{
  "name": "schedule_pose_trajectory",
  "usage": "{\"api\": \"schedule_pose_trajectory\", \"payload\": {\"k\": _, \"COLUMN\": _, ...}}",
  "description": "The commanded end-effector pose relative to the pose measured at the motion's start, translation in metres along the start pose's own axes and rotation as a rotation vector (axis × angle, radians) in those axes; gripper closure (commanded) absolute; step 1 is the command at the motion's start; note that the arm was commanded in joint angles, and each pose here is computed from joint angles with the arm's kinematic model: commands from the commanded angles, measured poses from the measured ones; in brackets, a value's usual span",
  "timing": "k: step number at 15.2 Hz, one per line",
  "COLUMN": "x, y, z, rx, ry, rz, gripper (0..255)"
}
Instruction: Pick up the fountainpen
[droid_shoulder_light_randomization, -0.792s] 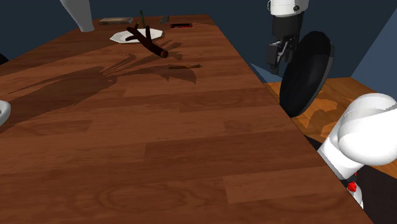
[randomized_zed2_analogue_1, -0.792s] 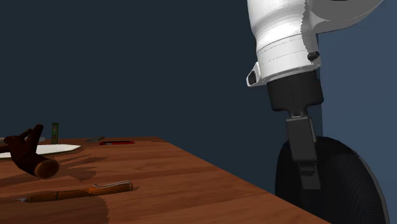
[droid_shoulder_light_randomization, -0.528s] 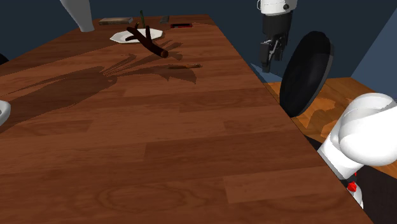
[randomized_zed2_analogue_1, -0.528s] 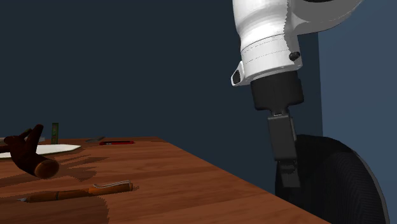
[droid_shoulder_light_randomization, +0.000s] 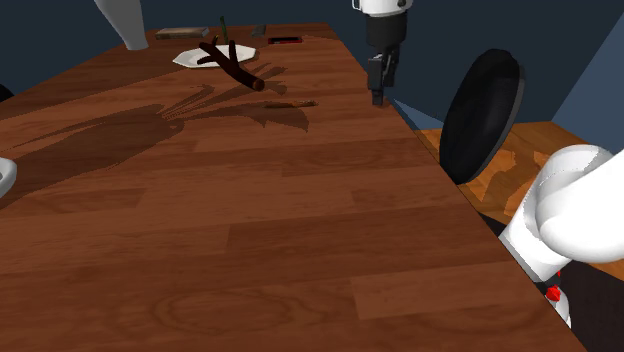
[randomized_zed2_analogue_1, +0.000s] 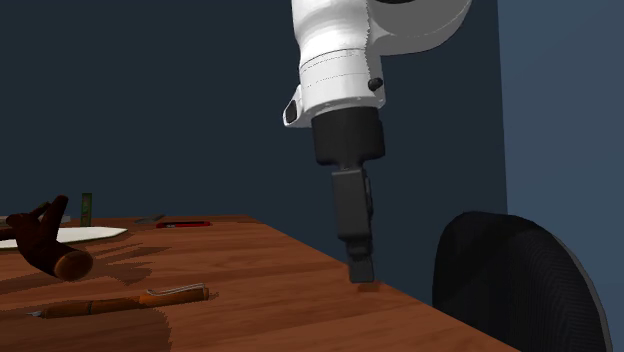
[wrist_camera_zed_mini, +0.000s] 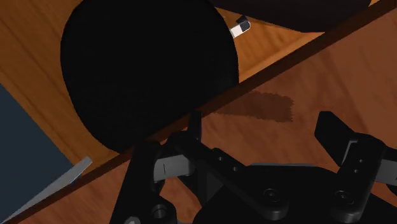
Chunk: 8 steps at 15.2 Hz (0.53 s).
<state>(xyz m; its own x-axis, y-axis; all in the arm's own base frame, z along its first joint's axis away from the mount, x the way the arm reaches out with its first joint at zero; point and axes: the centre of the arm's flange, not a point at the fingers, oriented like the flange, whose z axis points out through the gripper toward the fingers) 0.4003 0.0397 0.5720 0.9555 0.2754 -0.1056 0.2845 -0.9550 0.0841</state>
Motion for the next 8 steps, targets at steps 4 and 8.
{"api": "schedule_pose_trajectory", "payload": {"k": 4, "x": 0.059, "y": -0.020, "z": -0.014, "rx": 0.005, "ry": 0.037, "rz": -0.175, "gripper": 0}}
{"api": "schedule_pose_trajectory", "payload": {"k": 8, "x": 0.100, "y": -0.043, "z": -0.027, "rx": 0.010, "ry": 0.066, "rz": -0.313, "gripper": 0}}
